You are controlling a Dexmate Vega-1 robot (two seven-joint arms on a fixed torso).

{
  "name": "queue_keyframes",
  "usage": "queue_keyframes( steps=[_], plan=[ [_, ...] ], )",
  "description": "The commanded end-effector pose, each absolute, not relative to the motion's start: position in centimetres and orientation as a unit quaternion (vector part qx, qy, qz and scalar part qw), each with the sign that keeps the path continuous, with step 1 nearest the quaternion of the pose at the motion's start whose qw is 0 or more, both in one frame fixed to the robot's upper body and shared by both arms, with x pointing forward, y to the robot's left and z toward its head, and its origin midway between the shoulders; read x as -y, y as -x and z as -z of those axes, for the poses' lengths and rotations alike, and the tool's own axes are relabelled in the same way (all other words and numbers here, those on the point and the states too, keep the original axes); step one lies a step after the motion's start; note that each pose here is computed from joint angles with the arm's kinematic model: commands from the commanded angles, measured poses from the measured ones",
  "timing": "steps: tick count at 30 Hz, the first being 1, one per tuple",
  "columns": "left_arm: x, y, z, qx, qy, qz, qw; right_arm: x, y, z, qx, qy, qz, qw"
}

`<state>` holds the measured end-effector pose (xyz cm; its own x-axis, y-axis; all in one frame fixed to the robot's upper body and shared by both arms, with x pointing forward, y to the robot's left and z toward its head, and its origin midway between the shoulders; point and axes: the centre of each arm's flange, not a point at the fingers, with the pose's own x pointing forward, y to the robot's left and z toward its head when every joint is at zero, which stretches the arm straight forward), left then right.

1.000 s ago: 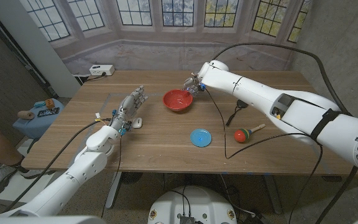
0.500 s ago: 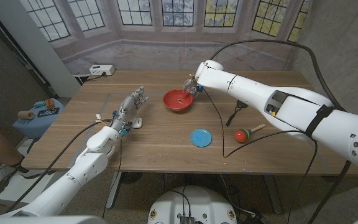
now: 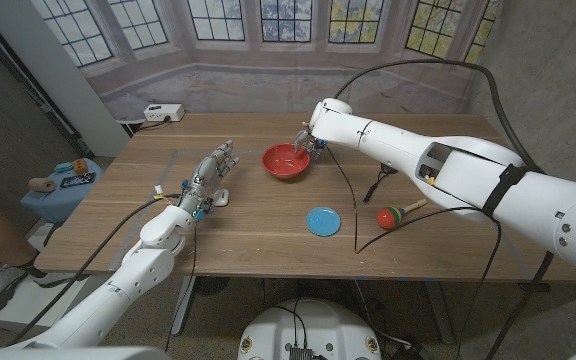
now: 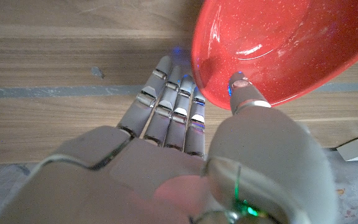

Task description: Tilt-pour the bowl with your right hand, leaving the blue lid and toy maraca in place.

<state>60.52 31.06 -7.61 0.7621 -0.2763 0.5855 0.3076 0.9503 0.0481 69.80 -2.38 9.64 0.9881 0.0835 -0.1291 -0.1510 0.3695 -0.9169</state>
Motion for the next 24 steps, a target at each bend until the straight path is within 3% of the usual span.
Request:
queue_keyframes(
  steps=[1, 24],
  plan=[
    [-31.4, -60.2, 8.0, 0.308, 0.029, 0.150, 0.939, 1.7, -70.5, -9.0, -0.035, 0.570, -0.060, 0.819],
    [-32.0, -59.8, 8.7, 0.307, 0.035, 0.147, 0.940, 0.8, -71.0, -8.4, -0.028, 0.588, -0.024, 0.808]
  ],
)
